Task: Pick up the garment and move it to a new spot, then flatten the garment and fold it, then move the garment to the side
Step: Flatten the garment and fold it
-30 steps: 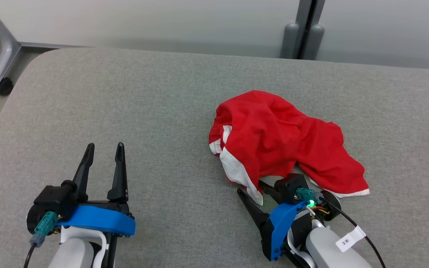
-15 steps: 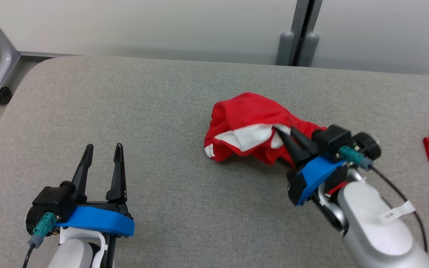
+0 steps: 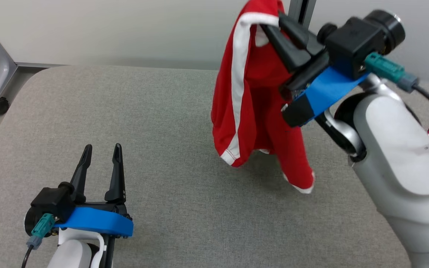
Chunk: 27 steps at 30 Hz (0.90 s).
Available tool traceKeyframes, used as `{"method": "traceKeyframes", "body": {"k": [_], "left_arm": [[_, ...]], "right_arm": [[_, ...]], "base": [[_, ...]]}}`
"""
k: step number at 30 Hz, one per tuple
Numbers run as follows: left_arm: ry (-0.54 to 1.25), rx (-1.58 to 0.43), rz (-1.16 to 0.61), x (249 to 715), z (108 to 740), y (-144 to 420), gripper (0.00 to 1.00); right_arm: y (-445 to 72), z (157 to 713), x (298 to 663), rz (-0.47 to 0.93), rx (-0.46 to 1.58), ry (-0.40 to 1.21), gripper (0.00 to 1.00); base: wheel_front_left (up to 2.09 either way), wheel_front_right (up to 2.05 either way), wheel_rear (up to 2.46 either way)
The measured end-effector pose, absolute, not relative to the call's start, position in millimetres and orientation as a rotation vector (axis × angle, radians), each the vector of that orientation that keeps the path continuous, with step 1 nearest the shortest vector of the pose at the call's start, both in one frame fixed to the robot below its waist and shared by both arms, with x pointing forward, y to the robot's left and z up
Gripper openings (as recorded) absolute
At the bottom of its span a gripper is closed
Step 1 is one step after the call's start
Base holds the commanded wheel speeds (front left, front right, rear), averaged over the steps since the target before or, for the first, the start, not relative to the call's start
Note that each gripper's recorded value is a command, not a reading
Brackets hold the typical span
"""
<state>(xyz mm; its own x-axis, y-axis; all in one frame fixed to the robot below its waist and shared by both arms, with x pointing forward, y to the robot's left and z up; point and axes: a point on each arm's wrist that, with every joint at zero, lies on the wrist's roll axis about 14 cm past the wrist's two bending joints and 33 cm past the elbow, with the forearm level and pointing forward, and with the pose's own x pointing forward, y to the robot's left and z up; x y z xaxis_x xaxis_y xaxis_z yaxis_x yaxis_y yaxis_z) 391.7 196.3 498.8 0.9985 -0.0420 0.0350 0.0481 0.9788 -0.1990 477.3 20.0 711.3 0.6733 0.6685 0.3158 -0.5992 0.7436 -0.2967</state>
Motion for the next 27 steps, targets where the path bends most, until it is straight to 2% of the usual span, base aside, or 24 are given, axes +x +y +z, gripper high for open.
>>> {"method": "traceKeyframes", "body": {"k": [3, 6, 10, 14, 21, 22, 23, 27], "left_arm": [[-0.025, -0.204, -0.044, 392, 496, 196, 1.0], [-0.025, -0.203, -0.047, 394, 496, 195, 1.0], [-0.019, -0.205, -0.06, 397, 494, 190, 1.0], [-0.007, -0.209, -0.075, 400, 489, 185, 1.0], [0.004, -0.205, -0.088, 407, 485, 182, 1.0], [0.005, -0.205, -0.089, 407, 484, 182, 1.0], [0.007, -0.205, -0.09, 407, 484, 182, 1.0], [0.004, -0.202, -0.091, 409, 485, 182, 1.0]], "right_arm": [[12, 737, 482, 0.688, -0.172, -0.479, 0.0], [-8, 729, 493, 0.63, -0.178, -0.427, 0.0], [-51, 646, 503, 0.535, -0.179, -0.172, 0.0], [-107, 558, 491, 0.417, -0.17, 0.065, 0.0], [-177, 466, 450, 0.222, -0.09, 0.292, 0.0], [-182, 458, 445, 0.202, -0.084, 0.312, 0.06], [-187, 451, 440, 0.182, -0.077, 0.332, 0.98], [-194, 438, 425, 0.146, -0.069, 0.36, 1.0]], "base": [[0.0, 0.0, 0.0], [0.0, 0.0, 0.0], [0.0, 0.0, 0.0], [0.0, 0.0, 0.0], [0.0, 0.0, 0.0], [0.0, 0.0, 0.0], [0.0, 0.0, 0.0], [0.0, 0.0, 0.0]]}}
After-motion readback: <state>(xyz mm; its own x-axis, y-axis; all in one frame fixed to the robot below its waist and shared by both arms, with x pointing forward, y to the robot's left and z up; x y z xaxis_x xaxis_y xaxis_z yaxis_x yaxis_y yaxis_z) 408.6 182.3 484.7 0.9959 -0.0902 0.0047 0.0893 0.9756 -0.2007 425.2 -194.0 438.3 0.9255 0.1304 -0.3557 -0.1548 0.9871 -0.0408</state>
